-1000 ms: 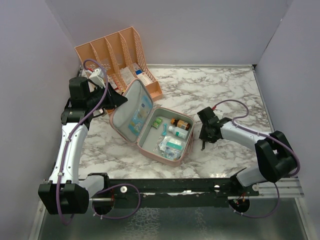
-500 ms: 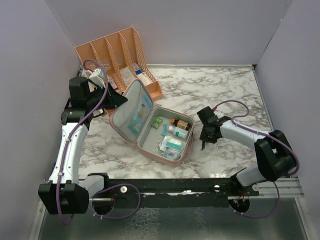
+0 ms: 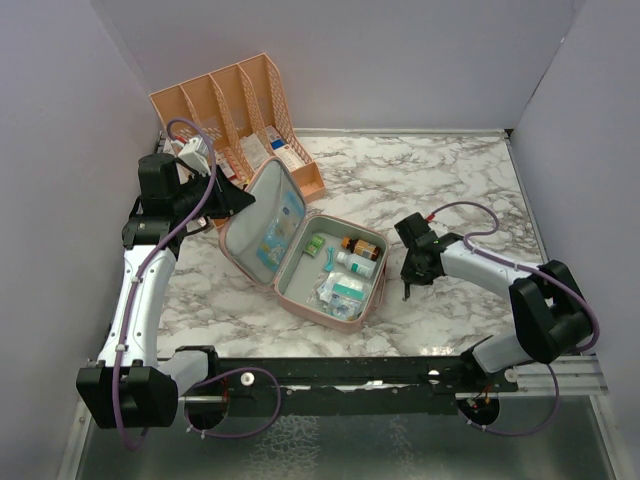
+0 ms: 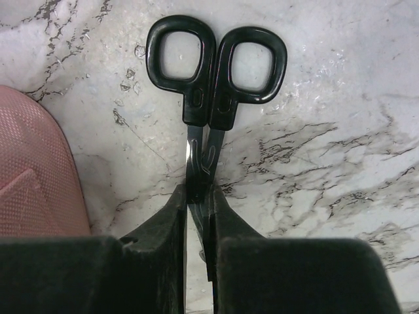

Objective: Organize the medicine kit

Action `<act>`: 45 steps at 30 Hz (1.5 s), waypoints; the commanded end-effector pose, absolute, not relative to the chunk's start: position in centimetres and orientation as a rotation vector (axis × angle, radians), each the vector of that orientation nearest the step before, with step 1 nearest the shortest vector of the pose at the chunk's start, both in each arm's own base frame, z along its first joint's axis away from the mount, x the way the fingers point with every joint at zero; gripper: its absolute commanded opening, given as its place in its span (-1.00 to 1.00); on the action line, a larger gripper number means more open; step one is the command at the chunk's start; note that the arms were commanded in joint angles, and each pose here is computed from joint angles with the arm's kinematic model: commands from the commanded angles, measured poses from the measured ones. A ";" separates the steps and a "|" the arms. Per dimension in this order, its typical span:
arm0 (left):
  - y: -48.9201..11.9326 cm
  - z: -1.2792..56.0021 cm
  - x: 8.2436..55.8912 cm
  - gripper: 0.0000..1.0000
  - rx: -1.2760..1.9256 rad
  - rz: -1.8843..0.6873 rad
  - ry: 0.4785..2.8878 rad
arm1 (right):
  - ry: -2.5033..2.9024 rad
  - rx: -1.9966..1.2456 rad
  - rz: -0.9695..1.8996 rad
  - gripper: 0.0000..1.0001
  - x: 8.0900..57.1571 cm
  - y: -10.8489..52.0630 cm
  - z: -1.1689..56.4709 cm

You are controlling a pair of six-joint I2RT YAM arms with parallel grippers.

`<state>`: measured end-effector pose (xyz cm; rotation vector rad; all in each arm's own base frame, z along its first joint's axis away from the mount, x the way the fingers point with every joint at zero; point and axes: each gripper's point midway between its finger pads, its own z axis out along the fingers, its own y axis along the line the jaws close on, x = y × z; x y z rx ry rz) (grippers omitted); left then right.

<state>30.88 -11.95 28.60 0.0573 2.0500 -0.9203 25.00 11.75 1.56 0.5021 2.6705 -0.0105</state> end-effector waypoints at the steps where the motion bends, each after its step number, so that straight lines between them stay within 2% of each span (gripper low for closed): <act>1: -12.2 27.3 30.4 -1.00 0.048 -0.933 2.102 | 2.638 0.529 -0.010 -0.95 25.3 11.5 1.2; 17: -12.3 27.4 30.4 -1.00 0.044 -0.940 2.100 | 2.422 0.482 0.157 -0.97 28.2 12.4 8.0; 23: -12.4 27.2 30.4 -1.00 0.036 -0.946 2.106 | 2.301 0.396 0.259 -0.95 30.2 14.3 13.0; 30: -12.5 27.5 30.5 -1.00 0.035 -0.963 2.103 | 2.086 0.238 0.427 -0.94 32.9 19.8 21.0; 34: -12.6 27.7 30.6 -1.00 0.032 -0.967 2.099 | 1.938 0.101 0.548 -0.94 33.2 25.3 26.4; 41: -12.7 27.9 30.6 -1.00 0.022 -0.983 2.094 | 1.646 -0.120 0.794 -0.94 32.1 33.3 34.8; 45: -12.8 28.1 30.6 -1.00 0.019 -0.991 2.088 | 1.521 -0.200 0.950 -0.93 31.1 36.6 37.6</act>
